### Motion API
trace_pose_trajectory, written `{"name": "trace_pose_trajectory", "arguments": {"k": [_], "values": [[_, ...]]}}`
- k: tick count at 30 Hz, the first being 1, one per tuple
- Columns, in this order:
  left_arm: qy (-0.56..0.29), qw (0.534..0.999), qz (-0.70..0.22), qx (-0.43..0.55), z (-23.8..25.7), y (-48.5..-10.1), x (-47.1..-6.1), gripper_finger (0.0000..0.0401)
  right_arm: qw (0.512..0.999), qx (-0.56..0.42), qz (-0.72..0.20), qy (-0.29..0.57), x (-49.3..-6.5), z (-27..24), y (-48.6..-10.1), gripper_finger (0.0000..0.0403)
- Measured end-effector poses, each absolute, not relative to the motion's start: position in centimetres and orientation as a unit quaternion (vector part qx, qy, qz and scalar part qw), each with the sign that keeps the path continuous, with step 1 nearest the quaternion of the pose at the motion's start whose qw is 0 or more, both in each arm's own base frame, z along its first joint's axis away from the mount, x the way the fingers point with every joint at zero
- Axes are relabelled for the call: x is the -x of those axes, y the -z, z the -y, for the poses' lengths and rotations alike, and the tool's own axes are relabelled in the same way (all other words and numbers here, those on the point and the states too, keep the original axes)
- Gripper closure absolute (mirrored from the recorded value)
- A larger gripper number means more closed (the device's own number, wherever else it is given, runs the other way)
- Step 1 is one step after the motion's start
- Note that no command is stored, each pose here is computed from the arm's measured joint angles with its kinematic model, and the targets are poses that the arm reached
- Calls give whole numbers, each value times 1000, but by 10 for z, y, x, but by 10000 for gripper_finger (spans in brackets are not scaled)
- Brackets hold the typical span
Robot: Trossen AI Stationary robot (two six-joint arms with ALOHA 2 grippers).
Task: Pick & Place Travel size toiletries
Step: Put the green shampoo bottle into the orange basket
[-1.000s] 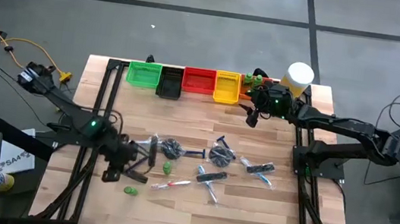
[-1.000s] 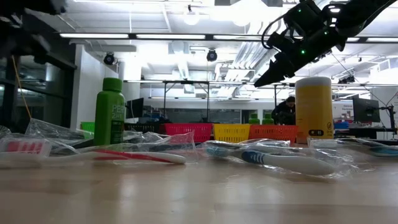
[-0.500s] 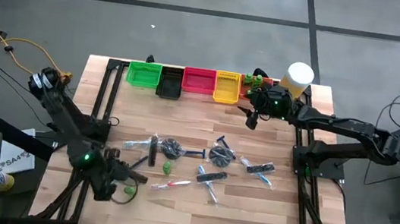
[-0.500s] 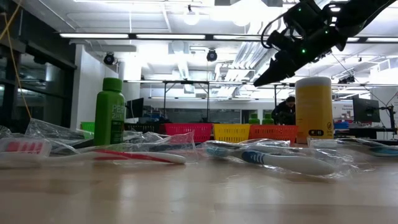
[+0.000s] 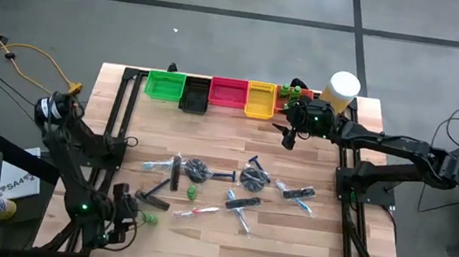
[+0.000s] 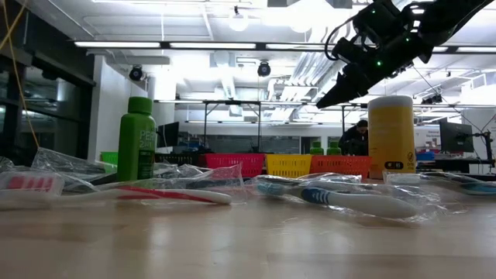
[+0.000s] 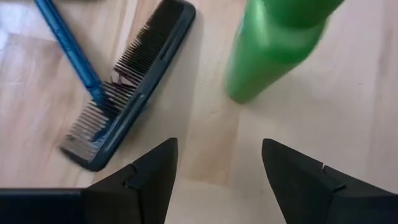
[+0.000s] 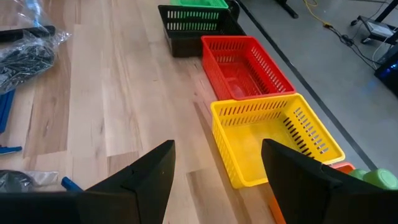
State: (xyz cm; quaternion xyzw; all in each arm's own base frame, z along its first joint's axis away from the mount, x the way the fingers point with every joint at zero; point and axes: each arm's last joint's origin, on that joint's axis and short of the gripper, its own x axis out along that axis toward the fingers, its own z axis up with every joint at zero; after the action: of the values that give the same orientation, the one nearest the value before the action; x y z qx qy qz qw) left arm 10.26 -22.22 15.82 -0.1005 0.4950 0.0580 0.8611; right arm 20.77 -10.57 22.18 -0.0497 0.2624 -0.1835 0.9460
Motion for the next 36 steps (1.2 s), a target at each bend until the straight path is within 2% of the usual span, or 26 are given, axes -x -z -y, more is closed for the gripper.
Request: {"name": "trace_pose_trajectory", "arguments": {"k": [7, 12, 30, 33, 36], "values": [[-73, 894, -434, 89, 228, -140, -109, 169, 946, 50, -262, 183, -208, 106, -222, 169], [-76, 897, -427, 82, 232, -131, -111, 169, 946, 50, -263, 183, -208, 106, -222, 169], [-81, 931, -350, 68, 234, -135, -116, 169, 946, 50, -262, 183, -208, 106, -222, 169], [-81, 931, -349, 71, 234, -135, -116, 181, 946, 50, -263, 183, -208, 106, -222, 169], [-81, 931, -349, 73, 235, -135, -116, 210, 946, 50, -263, 183, -208, 106, -222, 169]]}}
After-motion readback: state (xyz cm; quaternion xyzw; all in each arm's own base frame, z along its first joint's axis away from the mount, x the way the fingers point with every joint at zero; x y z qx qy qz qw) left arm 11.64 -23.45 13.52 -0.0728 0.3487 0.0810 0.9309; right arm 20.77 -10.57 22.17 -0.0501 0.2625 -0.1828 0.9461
